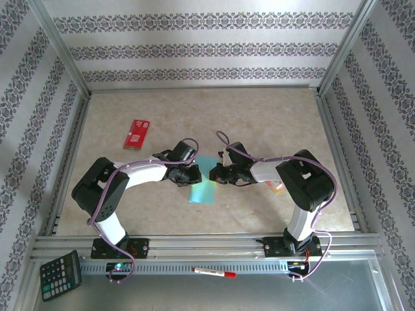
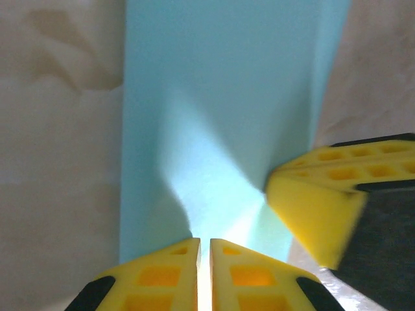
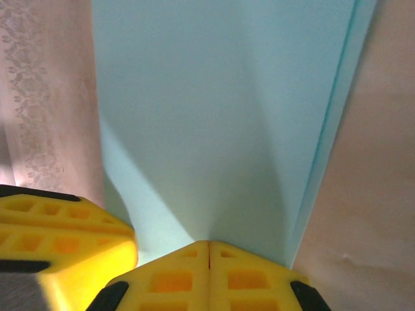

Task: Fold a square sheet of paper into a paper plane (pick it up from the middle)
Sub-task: First fold in half a square sheet of paper at the center of the table.

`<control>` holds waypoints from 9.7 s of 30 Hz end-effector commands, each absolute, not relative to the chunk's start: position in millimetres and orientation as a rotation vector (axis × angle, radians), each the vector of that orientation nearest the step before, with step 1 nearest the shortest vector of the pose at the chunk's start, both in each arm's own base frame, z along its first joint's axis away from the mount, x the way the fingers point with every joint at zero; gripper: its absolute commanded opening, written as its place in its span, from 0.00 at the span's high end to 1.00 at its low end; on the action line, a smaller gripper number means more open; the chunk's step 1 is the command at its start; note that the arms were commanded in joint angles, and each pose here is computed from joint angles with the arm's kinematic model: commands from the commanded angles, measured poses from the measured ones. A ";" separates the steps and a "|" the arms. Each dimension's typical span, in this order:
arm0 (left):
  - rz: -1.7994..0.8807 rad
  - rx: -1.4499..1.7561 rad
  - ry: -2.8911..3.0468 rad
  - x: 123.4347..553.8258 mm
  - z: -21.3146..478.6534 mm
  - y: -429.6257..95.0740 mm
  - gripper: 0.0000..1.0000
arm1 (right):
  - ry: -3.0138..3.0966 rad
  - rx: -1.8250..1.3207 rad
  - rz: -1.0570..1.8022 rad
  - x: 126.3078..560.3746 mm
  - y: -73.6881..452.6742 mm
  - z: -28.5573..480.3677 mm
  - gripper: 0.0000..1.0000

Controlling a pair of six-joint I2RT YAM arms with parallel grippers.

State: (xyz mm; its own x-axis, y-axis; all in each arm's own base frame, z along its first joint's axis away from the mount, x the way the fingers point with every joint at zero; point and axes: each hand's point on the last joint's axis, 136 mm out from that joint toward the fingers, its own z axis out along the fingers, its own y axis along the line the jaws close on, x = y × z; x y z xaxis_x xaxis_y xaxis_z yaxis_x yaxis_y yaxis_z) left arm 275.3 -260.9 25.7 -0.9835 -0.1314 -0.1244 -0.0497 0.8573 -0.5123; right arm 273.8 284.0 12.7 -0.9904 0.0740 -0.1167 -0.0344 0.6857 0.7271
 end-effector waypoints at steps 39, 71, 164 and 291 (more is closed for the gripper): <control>-0.980 -0.166 2.873 226.6 37.6 -250.1 0.84 | 2.996 0.173 0.854 240.2 236.5 -49.2 1.00; -0.815 -0.199 2.971 198.6 17.0 -216.3 0.86 | 3.000 0.165 0.844 237.6 233.2 -49.6 1.00; -1.171 -0.117 2.772 315.4 56.6 -261.1 0.75 | 3.000 0.194 0.823 233.4 222.9 -47.7 1.00; -0.948 -0.251 3.147 192.1 -35.4 -199.6 1.00 | 2.789 -0.043 1.287 278.9 371.7 27.4 1.00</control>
